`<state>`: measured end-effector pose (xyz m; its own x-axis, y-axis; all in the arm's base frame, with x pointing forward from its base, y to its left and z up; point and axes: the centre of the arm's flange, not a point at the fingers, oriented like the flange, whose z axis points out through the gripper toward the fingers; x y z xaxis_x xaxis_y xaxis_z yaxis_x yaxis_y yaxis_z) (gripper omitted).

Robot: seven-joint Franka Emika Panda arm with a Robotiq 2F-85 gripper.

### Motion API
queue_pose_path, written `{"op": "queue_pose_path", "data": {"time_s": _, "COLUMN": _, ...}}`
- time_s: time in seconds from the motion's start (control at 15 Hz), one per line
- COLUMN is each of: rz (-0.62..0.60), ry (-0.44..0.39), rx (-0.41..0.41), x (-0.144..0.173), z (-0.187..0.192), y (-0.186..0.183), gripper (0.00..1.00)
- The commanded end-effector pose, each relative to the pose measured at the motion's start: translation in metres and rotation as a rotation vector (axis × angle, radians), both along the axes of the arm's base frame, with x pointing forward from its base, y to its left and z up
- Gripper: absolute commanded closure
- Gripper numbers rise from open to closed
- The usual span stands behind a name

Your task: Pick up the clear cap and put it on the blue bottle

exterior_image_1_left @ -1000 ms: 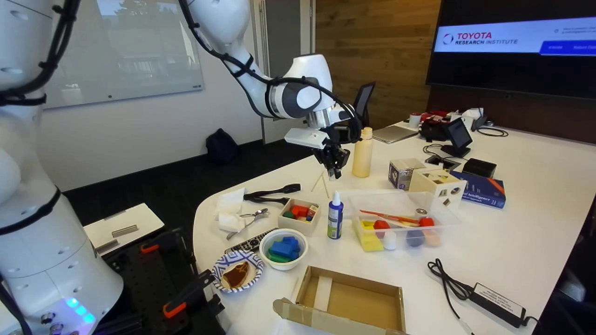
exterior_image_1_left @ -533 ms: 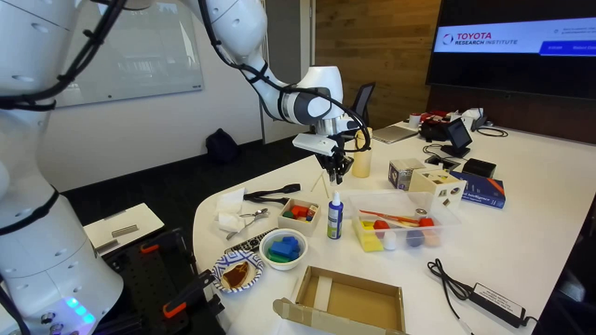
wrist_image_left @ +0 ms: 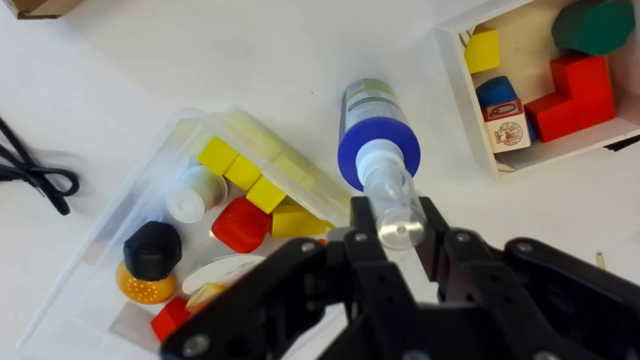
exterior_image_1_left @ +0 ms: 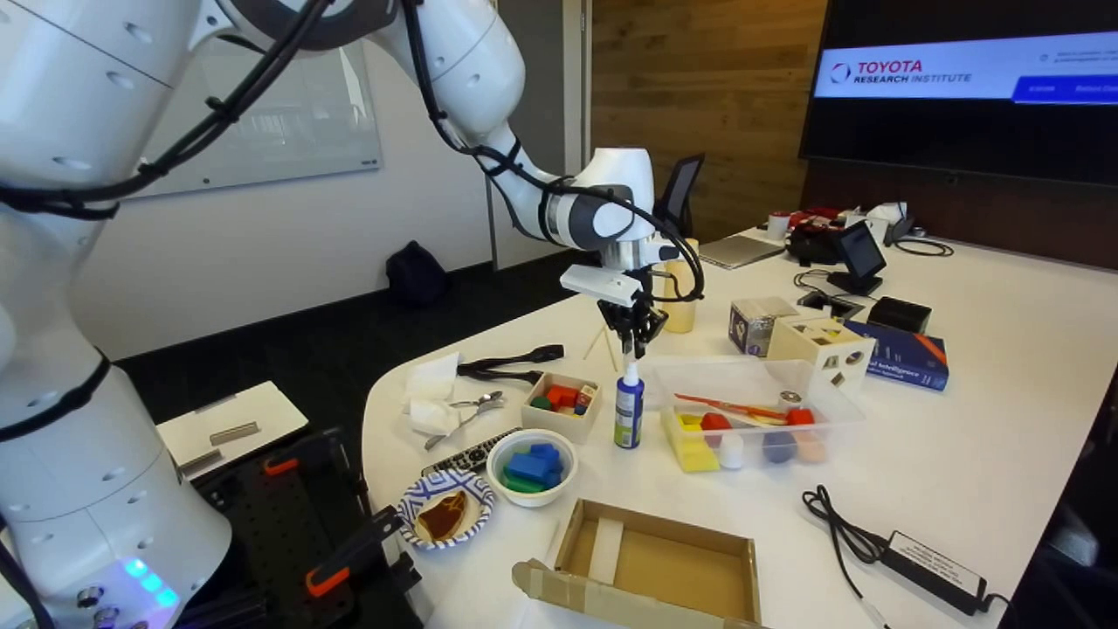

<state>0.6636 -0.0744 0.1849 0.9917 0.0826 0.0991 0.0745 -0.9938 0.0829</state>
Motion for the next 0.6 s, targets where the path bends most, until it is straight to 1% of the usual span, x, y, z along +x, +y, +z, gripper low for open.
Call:
{"op": "queue_pose_path", "data": {"time_s": 0.0, "rz": 0.012, "ry": 0.009, "rx": 0.024, "x": 0.0142, "z": 0.0008, "y": -0.0049, "gripper": 0.94}}
{"op": "queue_pose_path", "data": {"time_s": 0.27, "rz": 0.011, "ry": 0.017, "rx": 0.032, "x": 0.0173, "z": -0.0029, "y": -0.0061, "gripper": 0.94}}
{"op": "queue_pose_path", "data": {"time_s": 0.53, "rz": 0.006, "ry": 0.053, "rx": 0.054, "x": 0.0140, "z": -0.0083, "y": -0.0094, "gripper": 0.94}}
